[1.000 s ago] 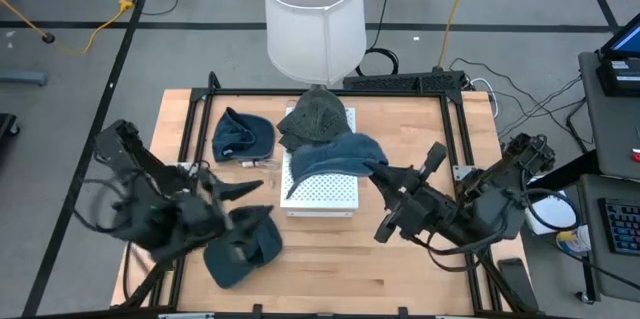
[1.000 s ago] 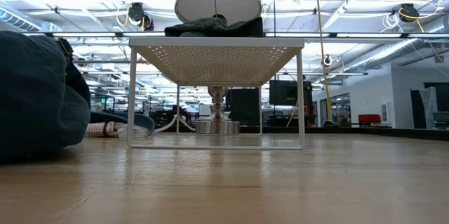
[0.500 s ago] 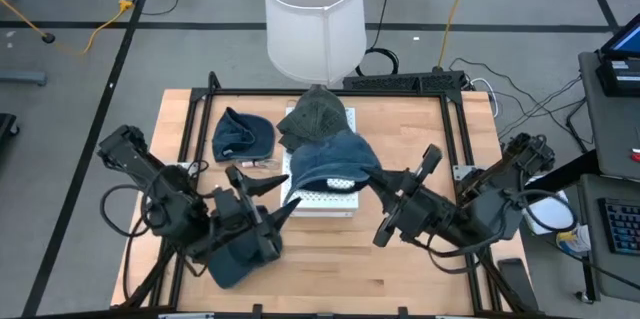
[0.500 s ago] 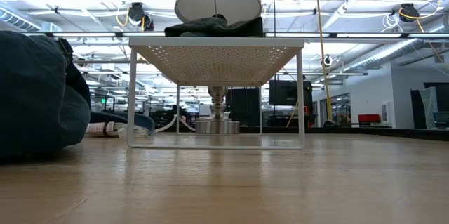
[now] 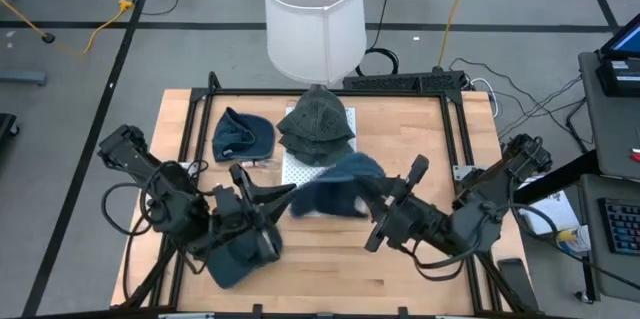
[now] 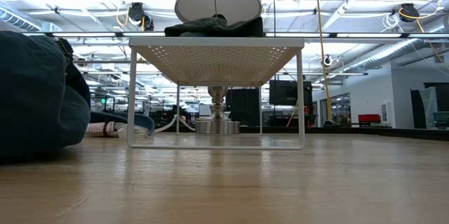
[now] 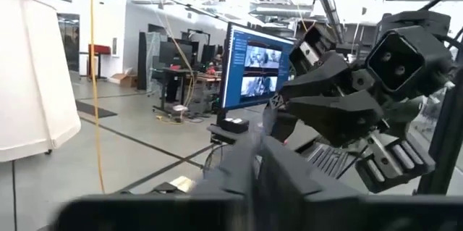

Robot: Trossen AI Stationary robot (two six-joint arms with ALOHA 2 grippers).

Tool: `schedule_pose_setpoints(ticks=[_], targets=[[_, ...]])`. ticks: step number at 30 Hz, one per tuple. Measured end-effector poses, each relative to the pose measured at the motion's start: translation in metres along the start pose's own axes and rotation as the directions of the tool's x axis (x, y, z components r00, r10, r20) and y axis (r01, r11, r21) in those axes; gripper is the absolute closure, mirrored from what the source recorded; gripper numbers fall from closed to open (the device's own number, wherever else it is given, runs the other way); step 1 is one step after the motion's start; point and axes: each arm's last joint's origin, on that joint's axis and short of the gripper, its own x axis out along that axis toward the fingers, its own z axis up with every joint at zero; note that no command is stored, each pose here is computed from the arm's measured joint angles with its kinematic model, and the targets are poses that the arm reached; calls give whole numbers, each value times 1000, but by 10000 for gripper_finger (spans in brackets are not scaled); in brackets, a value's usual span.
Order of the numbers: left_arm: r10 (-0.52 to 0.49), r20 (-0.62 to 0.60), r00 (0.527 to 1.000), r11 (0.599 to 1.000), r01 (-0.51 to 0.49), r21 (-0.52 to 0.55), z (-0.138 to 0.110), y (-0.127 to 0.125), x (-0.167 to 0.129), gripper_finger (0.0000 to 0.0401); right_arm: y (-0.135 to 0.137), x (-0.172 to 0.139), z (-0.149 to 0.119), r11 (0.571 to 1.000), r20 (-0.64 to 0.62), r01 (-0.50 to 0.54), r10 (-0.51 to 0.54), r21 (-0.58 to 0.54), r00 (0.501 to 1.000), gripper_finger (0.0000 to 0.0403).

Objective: Pick & Place hat
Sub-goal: Put the middle right blue cap on the shelf, then put the bottom blue cap on the shelf

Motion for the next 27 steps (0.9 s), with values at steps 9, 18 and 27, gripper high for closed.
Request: schedule_pose_setpoints(ticks=[9, 18, 27], targets=[[-17, 10, 1000, 1000, 17, 10, 2, -1, -2, 397, 2, -21, 1, 988, -97, 112, -102, 108, 990, 258], [-55, 20, 998, 998, 55, 20, 2, -2, -2, 387, 6, -39, 5, 978, -80, 88, -74, 190, 994, 230], [-69, 2, 998, 997, 69, -44, 0, -5, -8, 364, 11, -69, 10, 914, -41, 31, -16, 405, 999, 230]])
